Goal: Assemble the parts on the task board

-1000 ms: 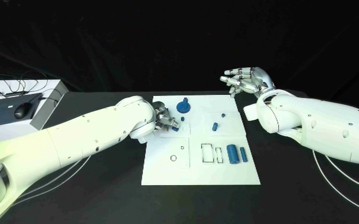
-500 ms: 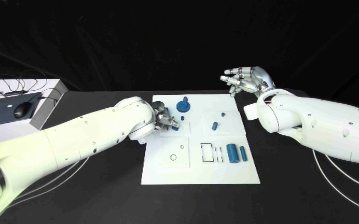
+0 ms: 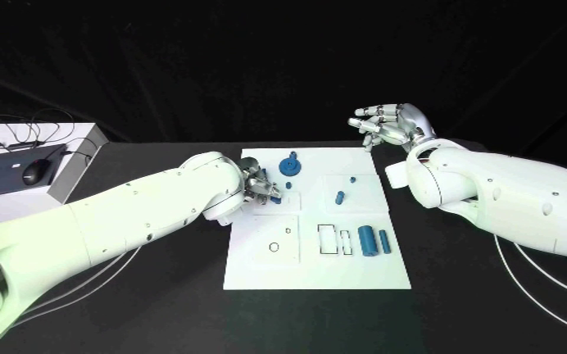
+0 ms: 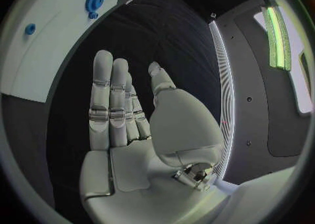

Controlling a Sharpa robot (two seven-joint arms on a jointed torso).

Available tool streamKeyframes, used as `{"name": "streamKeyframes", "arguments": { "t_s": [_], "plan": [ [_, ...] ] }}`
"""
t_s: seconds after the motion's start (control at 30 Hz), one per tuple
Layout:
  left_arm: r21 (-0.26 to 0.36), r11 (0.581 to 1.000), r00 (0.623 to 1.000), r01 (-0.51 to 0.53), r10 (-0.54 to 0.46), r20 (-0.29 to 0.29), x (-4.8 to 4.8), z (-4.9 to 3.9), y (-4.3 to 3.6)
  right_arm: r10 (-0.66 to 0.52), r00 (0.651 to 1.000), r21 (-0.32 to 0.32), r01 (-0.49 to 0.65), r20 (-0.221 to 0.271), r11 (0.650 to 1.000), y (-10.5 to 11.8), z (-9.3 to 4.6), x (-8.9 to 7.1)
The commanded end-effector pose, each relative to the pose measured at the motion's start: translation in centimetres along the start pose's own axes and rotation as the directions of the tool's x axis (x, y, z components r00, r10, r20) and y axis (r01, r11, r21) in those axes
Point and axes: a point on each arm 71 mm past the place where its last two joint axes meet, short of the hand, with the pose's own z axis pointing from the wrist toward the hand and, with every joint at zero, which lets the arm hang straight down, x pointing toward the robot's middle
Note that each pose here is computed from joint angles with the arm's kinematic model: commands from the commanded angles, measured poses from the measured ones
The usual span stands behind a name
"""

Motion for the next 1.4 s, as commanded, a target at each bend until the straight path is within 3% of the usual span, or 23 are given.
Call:
{"name": "streamKeyframes", "arguments": {
  "t_s": [0.03, 0.37, 1.03, 1.4],
  "plan": [
    [0.017, 1.000, 1.000, -0.002, 0.002, 0.018, -0.09, -0.02, -0.18, 0.003, 1.000, -0.006, -0.003, -0.012, 1.000, 0.07, -0.01, 0.14],
    [0.020, 1.000, 1.000, -0.005, 0.005, 0.005, 0.28, 0.09, -0.38, 0.003, 1.000, -0.005, -0.003, -0.015, 1.000, 0.07, 0.00, 0.18],
    [0.002, 1.000, 0.999, -0.021, 0.021, -0.025, 0.70, 0.23, 0.35, 0.005, 1.000, -0.001, -0.005, -0.022, 1.000, 0.03, -0.04, 0.17],
    [0.005, 0.999, 0.998, -0.034, 0.034, -0.044, 0.87, 0.14, 0.36, 0.006, 1.000, 0.001, -0.006, -0.025, 1.000, 0.00, -0.05, 0.16]
  ]
}}
